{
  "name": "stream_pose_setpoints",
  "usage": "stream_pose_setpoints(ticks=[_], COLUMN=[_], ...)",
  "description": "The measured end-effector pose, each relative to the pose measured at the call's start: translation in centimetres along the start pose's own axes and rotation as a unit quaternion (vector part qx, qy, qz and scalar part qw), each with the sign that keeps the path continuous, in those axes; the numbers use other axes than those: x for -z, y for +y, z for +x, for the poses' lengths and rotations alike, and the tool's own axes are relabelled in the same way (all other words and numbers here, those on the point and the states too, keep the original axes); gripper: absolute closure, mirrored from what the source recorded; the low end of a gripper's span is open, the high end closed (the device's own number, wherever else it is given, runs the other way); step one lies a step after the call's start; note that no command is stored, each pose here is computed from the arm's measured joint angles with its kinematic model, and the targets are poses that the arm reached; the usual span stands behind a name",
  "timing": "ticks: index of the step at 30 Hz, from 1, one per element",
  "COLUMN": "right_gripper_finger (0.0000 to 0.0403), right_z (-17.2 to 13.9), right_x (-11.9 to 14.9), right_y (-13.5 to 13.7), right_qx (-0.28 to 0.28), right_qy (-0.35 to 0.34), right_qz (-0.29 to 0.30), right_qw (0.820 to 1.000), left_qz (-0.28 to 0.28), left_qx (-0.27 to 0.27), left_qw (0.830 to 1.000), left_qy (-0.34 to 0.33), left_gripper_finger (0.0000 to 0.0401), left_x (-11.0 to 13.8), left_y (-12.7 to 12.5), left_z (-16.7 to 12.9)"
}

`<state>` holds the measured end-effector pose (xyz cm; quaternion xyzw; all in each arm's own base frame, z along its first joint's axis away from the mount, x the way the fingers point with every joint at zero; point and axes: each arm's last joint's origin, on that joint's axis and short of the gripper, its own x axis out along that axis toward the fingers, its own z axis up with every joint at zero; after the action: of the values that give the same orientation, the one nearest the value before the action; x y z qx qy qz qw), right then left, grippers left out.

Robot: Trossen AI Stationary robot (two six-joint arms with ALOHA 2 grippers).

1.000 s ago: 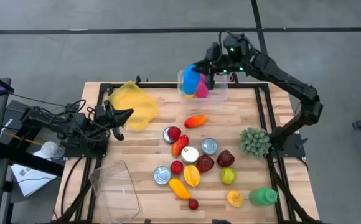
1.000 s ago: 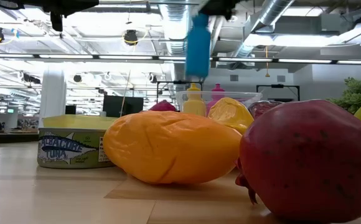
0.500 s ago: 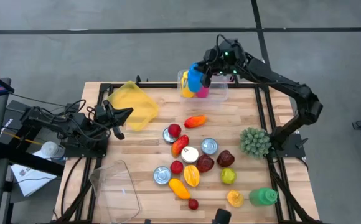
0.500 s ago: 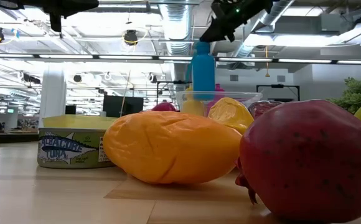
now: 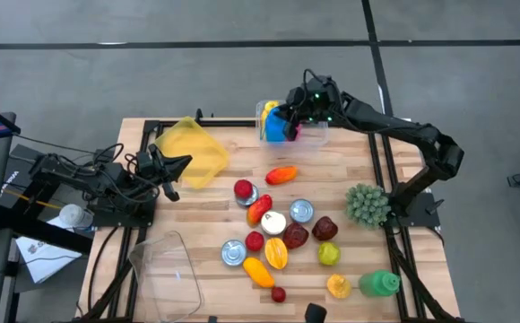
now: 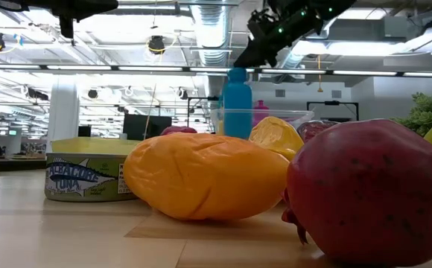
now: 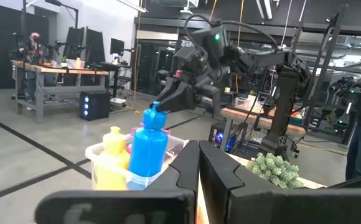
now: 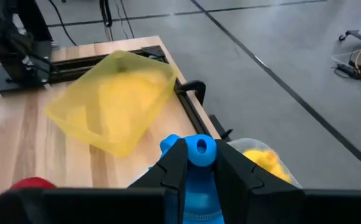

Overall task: Pick & Place Food Item
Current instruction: Put the blue water bottle into the white transparent bin

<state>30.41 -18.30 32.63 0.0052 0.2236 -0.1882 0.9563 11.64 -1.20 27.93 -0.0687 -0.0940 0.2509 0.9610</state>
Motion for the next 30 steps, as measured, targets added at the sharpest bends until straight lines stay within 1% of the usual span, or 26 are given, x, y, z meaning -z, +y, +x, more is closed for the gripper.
stream_pose_setpoints(ticks=[3, 10, 17, 21, 30], right_gripper_finger=[0.0347, 0.0347, 0.0346, 0.0346, 0.0344], right_z=[0.3, 1.1, 3.1, 3.6, 3.6], right_x=[0.8, 1.5, 2.9, 3.2, 3.2], right_y=[-0.2, -0.5, -0.6, -0.6, -0.9], right_qx=[0.003, 0.006, 0.002, 0.002, 0.005], right_qy=[0.003, 0.015, 0.044, 0.048, 0.046], right_qz=[0.003, 0.013, 0.021, 0.023, 0.025], right_qw=[1.0, 1.0, 0.999, 0.999, 0.999], left_qz=[0.0, 0.0, 0.0, 0.0, 0.0], left_qx=[0.0, 0.0, 0.001, 0.002, 0.002], left_qw=[1.0, 1.0, 1.0, 1.0, 1.0], left_qy=[0.0, 0.0, 0.0, 0.0, 0.0], left_gripper_finger=[0.0401, 0.0401, 0.0401, 0.0401, 0.0401], left_x=[0.0, 0.0, 0.0, 0.0, 0.0], left_y=[0.0, 0.0, 0.0, 0.0, 0.0], left_z=[0.0, 0.0, 0.0, 0.0, 0.0])
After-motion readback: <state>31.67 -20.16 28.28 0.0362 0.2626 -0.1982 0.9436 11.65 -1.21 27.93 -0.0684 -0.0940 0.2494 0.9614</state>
